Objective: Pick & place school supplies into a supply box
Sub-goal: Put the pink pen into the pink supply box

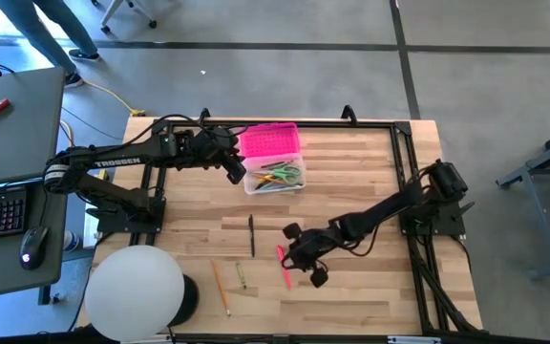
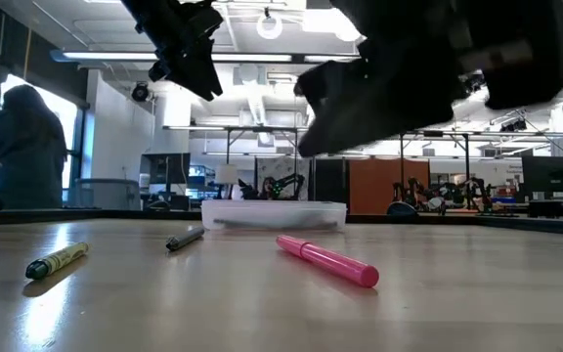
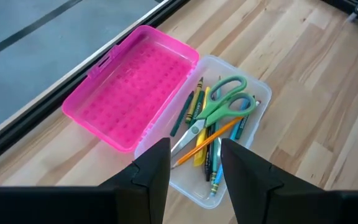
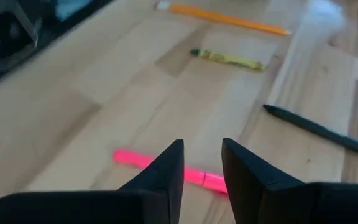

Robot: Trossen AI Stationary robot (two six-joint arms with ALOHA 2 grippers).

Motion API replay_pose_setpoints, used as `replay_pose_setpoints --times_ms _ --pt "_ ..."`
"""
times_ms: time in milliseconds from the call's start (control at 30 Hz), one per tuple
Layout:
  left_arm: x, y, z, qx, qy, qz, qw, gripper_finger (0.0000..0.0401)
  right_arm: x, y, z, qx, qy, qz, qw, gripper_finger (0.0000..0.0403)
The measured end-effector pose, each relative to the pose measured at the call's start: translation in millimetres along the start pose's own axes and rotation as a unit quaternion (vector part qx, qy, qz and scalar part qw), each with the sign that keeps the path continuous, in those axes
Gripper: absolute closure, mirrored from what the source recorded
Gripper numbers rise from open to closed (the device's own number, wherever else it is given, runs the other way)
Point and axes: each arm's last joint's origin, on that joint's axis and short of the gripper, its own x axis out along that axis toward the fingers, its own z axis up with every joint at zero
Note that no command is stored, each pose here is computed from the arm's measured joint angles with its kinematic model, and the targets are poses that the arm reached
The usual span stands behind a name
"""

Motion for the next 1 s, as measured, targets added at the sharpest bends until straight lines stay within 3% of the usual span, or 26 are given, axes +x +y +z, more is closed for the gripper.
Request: replay_pose_setpoints --times_ms 100,267,567,800,1000 --pt "0.0 -0.2 0.5 -0.001 -0.002 -0.001 1.0 0.0226 6.8 0.8 -2.6 -0.037 -0.006 -0.005 0.999 0.0315" --pt "0.0 -0.5 1.4 -0.004 -0.007 -0.003 1.0 0.0226 24.4 -2.2 -8.9 0.07 -0.031 -0.046 0.996 0.0315" --pt "0.0 -0.7 2.0 -0.004 -0.01 -0.004 1.0 0.0226 43.7 3.0 -34.4 0.06 0.032 -0.072 0.995 0.0315" --pt "0.0 -0.7 1.9 -0.003 -0.009 -0.003 1.0 0.0226 42.1 0.5 -43.0 -0.022 0.088 -0.079 0.993 0.0316" --pt "0.0 -0.7 1.9 0.01 -0.01 -0.003 1.0 0.0226 39.1 -3.2 -41.4 -0.098 0.091 -0.064 0.989 0.0316"
